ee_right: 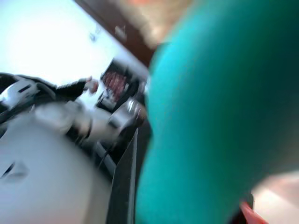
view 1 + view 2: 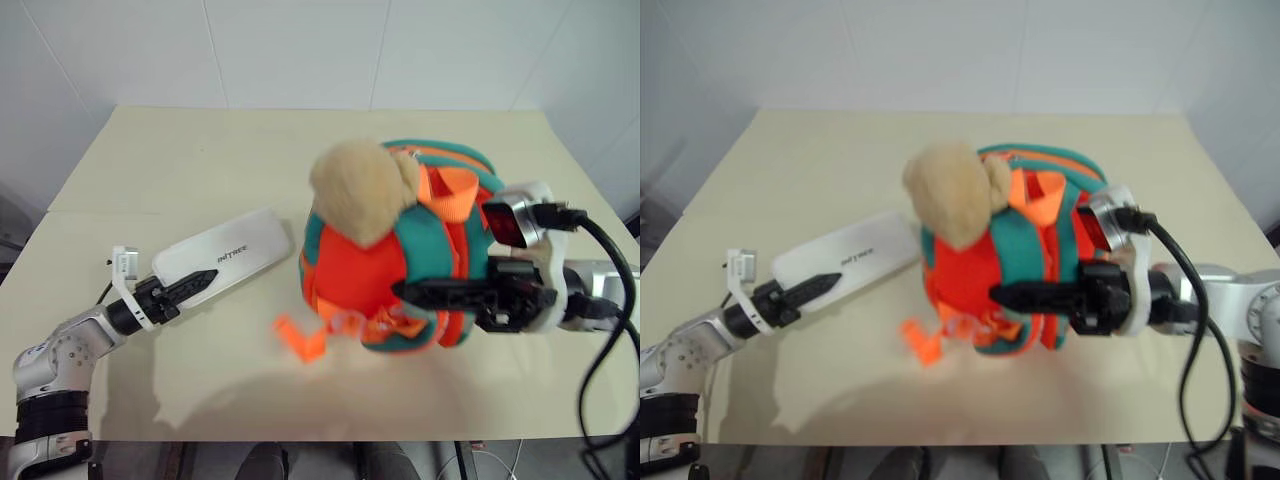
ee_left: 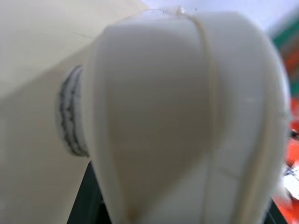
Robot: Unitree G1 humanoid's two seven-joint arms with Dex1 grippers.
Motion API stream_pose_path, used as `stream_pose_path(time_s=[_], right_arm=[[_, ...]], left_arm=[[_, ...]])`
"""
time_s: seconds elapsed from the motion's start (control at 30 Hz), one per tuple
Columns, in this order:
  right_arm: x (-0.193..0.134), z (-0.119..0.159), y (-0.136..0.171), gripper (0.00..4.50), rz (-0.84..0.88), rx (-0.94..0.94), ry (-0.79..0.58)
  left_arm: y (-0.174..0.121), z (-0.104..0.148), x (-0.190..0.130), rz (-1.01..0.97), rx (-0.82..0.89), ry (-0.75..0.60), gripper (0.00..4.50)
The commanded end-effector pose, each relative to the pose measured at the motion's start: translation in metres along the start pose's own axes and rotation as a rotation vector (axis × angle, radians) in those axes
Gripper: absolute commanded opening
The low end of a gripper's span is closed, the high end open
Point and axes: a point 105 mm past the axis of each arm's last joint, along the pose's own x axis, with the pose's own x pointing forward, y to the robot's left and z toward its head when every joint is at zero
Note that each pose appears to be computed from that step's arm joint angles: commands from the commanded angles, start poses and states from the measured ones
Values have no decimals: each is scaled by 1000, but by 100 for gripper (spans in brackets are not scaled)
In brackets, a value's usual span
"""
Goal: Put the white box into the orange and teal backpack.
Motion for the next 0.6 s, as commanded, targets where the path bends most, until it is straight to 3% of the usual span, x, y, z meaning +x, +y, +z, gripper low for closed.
stream_pose_path(time_s=[0.03, 0.23, 0.43, 0.6], right_arm=[[-7, -1, 6, 73, 8, 14, 16], [-3, -5, -11, 73, -8, 20, -4], [6, -11, -22, 73, 15, 26, 7], [11, -15, -36, 73, 10, 31, 9]], left_arm=[[-10, 17, -10, -23, 77, -39, 143], [-60, 31, -9, -165, 164, -87, 143], [-113, 66, -14, -310, 216, -153, 143], [-141, 77, -14, -392, 236, -153, 143]])
